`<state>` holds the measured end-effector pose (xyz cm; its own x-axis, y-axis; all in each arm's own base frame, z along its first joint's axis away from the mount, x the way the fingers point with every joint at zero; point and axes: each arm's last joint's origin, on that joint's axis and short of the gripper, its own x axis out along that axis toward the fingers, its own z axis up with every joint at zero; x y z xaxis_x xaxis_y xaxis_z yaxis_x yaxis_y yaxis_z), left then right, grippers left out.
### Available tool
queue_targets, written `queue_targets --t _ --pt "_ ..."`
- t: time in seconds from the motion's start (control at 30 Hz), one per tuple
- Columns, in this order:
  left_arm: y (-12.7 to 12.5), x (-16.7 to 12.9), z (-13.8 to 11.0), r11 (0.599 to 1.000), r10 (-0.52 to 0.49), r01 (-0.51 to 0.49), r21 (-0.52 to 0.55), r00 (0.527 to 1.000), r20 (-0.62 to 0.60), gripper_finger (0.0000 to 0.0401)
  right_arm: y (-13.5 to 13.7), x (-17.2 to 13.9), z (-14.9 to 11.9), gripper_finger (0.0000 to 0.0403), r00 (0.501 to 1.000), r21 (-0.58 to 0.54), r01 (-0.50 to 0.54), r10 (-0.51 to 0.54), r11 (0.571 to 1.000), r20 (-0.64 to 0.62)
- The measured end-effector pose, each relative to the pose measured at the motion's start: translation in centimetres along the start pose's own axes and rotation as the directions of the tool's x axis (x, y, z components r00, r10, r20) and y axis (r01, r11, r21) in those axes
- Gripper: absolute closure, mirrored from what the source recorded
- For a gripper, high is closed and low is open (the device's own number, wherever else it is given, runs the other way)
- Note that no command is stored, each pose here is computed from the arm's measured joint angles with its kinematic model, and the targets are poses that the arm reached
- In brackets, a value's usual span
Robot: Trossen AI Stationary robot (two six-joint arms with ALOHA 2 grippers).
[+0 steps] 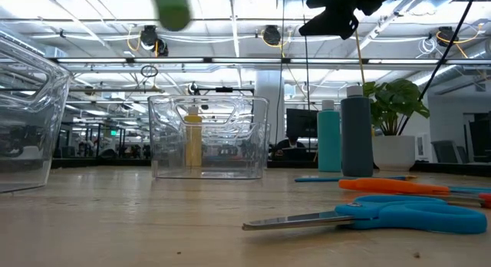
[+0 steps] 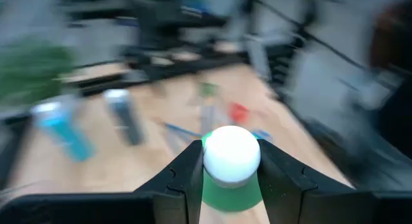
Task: Pick & Place Paint Supplies
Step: Put the green paint bottle into the top transparent bin
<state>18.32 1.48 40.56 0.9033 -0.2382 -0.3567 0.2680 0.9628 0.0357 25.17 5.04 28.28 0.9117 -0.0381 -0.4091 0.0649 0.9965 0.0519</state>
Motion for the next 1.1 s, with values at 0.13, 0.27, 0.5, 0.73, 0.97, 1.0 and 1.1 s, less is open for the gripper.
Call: queue_targets --t 0.13,0.27,0.5,0.73,0.97,1.0,1.1 --pt "1.1 0.0 0.6 0.948 0.309 -0.307 -0.082 0.951 0.017 0.028 0.0 0.0 0.0 0.0092 1.0 0.001 0.0 0.0 1.0 0.0" --pt "2.3 1.0 0.3 0.847 0.517 -0.518 -0.117 0.855 -0.041 0.028 0.0 0.0 0.0 0.0092 1.0 0.003 0.001 -0.001 1.0 0.0" --pt "5.4 1.9 0.8 0.755 0.634 -0.645 -0.121 0.764 -0.115 0.028 -0.1 0.0 0.0 0.0092 1.0 0.004 0.023 -0.023 1.0 0.004" --pt "10.0 1.3 1.2 0.702 0.665 -0.698 -0.139 0.713 -0.223 0.028 -0.2 0.0 0.1 0.0092 0.999 0.005 0.051 -0.051 0.999 0.01" --pt "13.9 1.8 -2.5 0.681 0.636 -0.71 -0.18 0.695 -0.335 0.028 -0.2 0.0 0.1 0.0092 0.999 0.004 0.046 -0.046 0.999 0.009" --pt "14.3 1.7 -3.0 0.667 0.642 -0.722 -0.184 0.683 -0.35 0.028 -0.2 0.0 0.1 0.0092 0.999 0.004 0.046 -0.046 0.999 0.009" --pt "15.4 1.3 -4.4 0.64 0.656 -0.742 -0.2 0.663 -0.36 0.028 -0.2 0.0 0.1 0.0092 0.999 0.004 0.046 -0.046 0.999 0.008"
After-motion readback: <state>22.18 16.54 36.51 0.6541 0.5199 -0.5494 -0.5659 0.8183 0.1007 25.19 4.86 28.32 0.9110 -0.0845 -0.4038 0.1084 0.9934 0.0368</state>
